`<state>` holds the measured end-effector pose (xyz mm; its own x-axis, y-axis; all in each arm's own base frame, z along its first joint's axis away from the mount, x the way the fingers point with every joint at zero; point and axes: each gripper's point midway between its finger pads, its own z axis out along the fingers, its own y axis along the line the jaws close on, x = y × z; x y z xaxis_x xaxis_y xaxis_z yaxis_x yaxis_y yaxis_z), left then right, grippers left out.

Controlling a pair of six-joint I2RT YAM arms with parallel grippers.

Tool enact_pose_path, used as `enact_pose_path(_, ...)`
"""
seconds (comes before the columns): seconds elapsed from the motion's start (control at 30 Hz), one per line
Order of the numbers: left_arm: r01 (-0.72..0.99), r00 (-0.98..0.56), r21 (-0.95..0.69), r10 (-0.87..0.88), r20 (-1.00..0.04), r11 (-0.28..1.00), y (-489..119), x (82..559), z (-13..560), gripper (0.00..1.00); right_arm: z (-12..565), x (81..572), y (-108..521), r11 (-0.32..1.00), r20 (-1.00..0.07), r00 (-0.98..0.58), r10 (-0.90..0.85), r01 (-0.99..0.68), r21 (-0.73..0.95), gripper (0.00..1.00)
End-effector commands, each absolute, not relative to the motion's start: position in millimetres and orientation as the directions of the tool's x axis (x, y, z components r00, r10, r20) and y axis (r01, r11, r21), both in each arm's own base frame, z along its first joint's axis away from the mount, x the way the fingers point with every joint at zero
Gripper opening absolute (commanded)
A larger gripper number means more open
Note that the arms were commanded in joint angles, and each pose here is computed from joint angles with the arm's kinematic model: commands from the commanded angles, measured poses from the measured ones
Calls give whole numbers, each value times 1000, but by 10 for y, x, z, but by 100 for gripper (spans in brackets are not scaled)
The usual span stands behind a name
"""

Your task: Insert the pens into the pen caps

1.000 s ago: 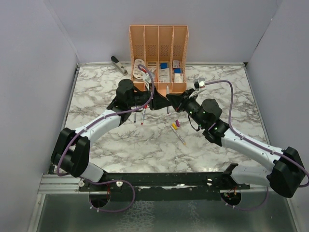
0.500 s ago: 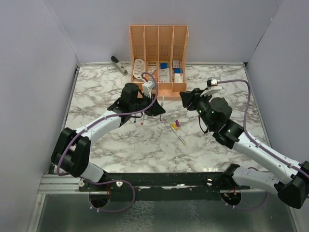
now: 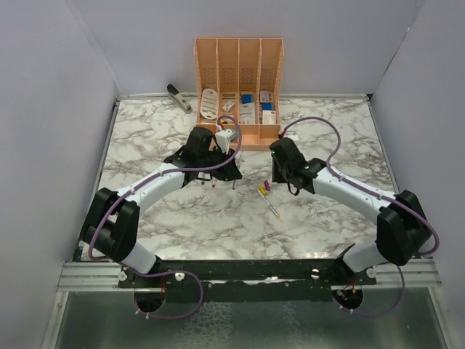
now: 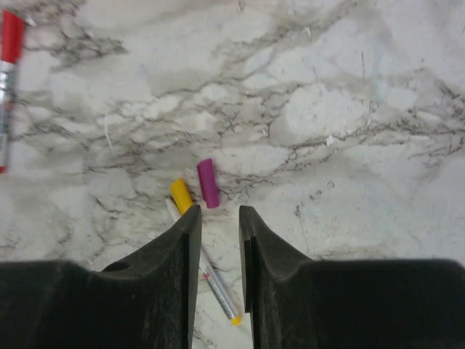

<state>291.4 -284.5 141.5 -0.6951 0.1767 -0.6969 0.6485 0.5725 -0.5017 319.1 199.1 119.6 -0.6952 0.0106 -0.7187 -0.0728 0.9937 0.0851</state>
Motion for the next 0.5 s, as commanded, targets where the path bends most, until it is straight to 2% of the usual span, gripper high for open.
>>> enact_pose_path(0.0,662,-684,-487,194,-703,570,-2839,2930,1414,0,939,3032,2096,987,-620,-784,-31,-124,107,26)
enact_pose_path(0.1,662,-692,-498,201,-693,560,-2846,2892,1376,0,863,3052,2163,982,-609,-791,-58,-156,109,26)
enact_pose_path(0.27,666,-703,-527,209,-679,527,-2894,2842,1326,0,719,3110,2234,980,-587,-805,-90,-178,94,36)
enact_pose_path(0.47,669,-713,-554,217,-667,496,-2953,2830,1300,0,573,3176,2283,981,-571,-815,-101,-179,81,36)
